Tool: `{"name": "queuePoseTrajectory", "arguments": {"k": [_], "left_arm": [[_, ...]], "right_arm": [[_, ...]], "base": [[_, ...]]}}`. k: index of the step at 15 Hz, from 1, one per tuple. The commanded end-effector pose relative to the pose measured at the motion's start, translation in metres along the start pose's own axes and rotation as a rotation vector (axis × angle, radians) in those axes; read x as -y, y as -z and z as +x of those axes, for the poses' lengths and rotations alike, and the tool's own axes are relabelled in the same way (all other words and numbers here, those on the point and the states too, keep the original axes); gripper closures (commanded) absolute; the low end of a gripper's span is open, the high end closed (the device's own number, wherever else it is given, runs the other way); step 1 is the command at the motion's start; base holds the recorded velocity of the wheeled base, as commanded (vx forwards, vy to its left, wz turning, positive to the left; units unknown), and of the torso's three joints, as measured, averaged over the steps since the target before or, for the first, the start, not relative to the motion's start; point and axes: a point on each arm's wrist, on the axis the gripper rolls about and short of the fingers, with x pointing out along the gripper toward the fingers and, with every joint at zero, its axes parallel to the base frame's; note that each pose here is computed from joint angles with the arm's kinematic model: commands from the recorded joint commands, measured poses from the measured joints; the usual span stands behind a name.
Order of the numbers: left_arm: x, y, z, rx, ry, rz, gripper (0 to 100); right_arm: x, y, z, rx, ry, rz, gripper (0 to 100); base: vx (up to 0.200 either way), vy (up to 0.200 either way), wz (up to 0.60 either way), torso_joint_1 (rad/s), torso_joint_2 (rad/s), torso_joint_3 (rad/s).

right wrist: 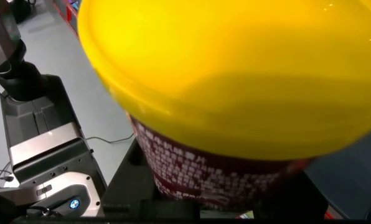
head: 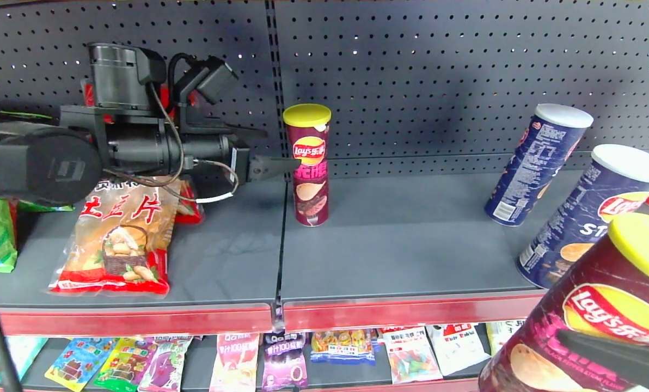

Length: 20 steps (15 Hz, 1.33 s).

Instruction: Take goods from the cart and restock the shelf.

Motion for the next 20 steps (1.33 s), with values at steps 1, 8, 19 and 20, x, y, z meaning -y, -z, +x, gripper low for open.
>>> {"name": "queuePoseTrajectory", "arguments": {"k": [1,8,19,20], "left_arm": [[-0.009,0.008,0.016,-0.018,0.002,-0.013,0],[-0.019,0.01,0.037,-0.001,0.051,-0.015,0],[-0.013,0.011,0.065,0.017,0.09,-0.031,100],[-0.012,0.01,0.065,0.018,0.09,-0.036,100]], "right_arm": [[0.0,0.001,0.0,-0.002,0.003,0.001,100],[0.0,0.001,0.0,-0.003,0.004,0.015,100],[0.002,0.002,-0.001,-0.008,0.023,0.025,100],[0.003,0.002,0.0,-0.009,0.023,0.025,100]], "base": [[0.0,0.0,0.0,0.0,0.0,0.0],[0.0,0.0,0.0,0.0,0.0,0.0],[0.0,0.0,0.0,0.0,0.0,0.0],[0.0,0.0,0.0,0.0,0.0,0.0]]}}
